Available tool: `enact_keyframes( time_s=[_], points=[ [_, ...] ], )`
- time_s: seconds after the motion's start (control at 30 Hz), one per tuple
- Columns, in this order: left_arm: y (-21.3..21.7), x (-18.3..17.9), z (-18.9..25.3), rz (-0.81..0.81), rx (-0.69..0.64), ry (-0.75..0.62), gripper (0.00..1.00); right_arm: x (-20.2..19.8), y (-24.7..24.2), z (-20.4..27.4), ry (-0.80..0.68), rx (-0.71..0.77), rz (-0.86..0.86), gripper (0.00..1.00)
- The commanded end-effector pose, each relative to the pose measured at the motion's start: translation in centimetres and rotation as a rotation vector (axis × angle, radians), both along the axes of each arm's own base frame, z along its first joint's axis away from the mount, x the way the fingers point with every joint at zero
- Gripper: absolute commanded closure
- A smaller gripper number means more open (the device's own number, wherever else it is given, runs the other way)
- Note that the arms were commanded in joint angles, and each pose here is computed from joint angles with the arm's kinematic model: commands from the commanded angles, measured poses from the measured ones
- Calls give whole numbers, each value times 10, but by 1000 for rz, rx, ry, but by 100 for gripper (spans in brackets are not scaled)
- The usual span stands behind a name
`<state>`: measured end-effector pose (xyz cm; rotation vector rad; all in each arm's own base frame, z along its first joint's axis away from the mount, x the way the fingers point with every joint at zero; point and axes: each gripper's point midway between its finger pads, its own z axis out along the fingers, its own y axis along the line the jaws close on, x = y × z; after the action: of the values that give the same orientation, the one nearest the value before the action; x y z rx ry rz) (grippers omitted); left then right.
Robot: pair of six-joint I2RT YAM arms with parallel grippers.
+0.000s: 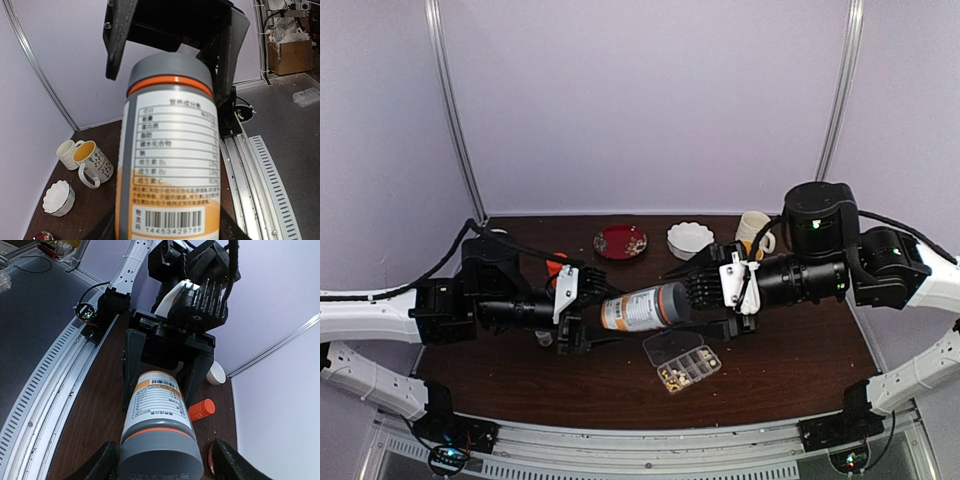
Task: Sort the pills into containers
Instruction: Screw the lid of the pill bottle onto the pill bottle.
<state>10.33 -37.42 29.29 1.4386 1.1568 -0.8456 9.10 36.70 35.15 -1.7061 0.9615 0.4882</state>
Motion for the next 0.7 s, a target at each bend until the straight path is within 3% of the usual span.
enact_keyframes(
  time_s=[0.0,0.07,0.3,0.67],
  points=[
    [-3,-4,33,-21,-92,-27,100,-2,0,4,13,19,-5,42],
    [-2,-4,33,-25,-94,-27,100,-2,1,3,14,17,-7,43],
    [-1,-5,34,-25,-98,-30,100,0,1,-1,13,4,-19,27],
    [1,-7,35,-29,-102,-32,100,3,2,-3,17,-6,-33,27]
  ],
)
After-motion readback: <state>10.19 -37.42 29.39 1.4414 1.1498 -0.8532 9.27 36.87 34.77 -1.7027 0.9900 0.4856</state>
